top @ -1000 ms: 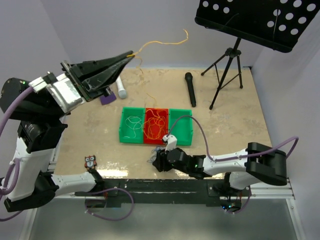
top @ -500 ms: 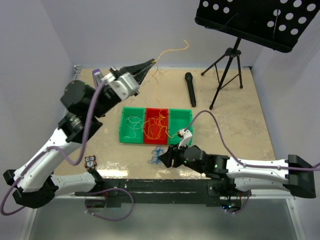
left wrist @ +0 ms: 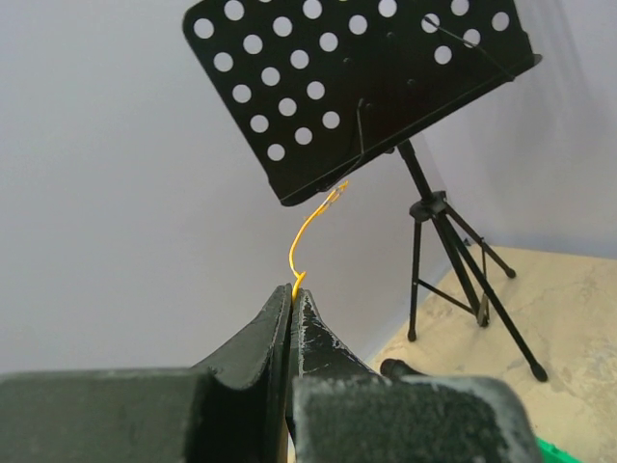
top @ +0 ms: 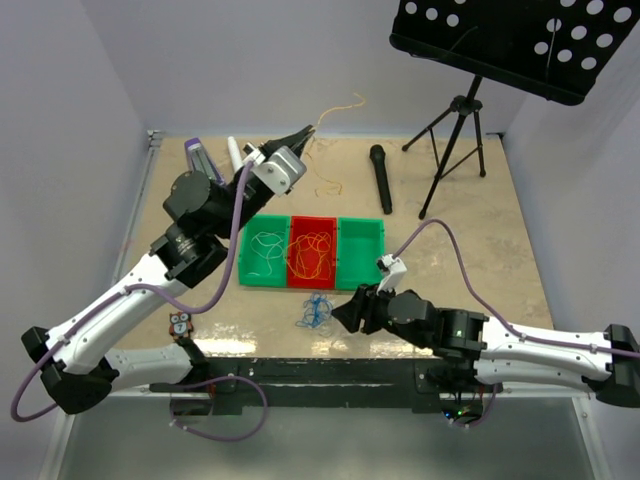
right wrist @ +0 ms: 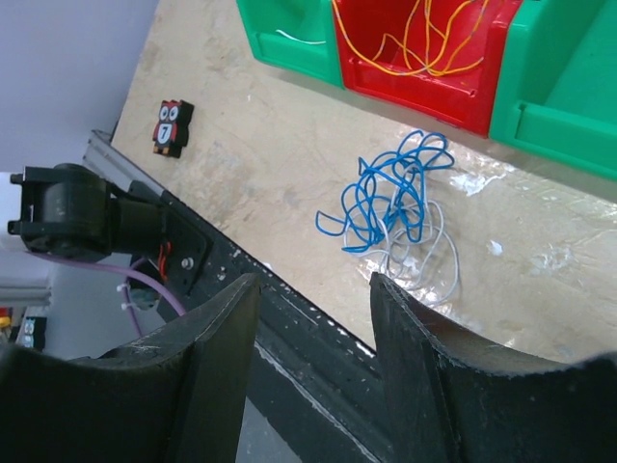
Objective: Untangle the cables
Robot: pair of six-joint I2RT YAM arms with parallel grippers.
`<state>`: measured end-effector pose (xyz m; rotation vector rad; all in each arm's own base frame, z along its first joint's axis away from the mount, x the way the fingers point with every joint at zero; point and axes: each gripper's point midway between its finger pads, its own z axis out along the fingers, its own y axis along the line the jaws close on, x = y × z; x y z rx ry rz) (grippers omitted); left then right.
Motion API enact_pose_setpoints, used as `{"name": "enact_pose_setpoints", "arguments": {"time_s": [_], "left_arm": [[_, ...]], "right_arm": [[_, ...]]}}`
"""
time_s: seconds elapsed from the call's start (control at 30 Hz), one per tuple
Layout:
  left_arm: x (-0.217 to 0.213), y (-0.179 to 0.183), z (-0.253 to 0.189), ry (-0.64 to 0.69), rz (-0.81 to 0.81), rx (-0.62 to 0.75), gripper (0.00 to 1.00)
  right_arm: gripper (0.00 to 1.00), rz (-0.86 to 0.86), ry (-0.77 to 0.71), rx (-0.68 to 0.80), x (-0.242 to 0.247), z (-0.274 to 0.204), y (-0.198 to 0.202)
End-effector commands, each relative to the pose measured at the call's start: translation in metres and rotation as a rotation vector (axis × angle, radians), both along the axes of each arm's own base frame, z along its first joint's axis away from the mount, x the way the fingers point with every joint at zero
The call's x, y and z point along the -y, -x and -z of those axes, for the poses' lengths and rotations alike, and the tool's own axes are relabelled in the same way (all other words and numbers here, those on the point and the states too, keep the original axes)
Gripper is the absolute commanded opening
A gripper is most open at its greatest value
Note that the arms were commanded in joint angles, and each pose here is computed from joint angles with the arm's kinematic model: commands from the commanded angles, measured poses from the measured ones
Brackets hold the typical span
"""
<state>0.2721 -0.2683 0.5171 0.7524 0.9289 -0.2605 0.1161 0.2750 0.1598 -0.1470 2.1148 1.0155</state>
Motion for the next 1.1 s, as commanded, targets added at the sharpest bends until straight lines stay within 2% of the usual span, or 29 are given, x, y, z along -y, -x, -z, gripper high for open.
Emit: {"name": "enact_pose_setpoints", "arguments": {"time_s": [0.0,0.2,0.43,1.07], "left_arm": [[-0.021,-0.009,-0.013,0.074,-0.11,0.041,0.0],[-0.017,-0.01,0.008,0.047,-0.096,0.006,0.0],[-0.026,-0.025,0.056,-0.008,-0.196,-0.048,0.0],[-0.039,-0.025,0.081,-0.049,-0.25,-0.064,0.0]], "right_arm": [[0.54,0.069,-0.071,0.013,0.004,-0.036,-0.008],[0.54,0.157,-0.147,0.027,0.02,-0.061,-0.017],[0.54,0.219,-0.211,0.048,0.035,-0.088,-0.023],[0.54,0.262,-0.183,0.041,0.04,-0.077,-0.028]]}}
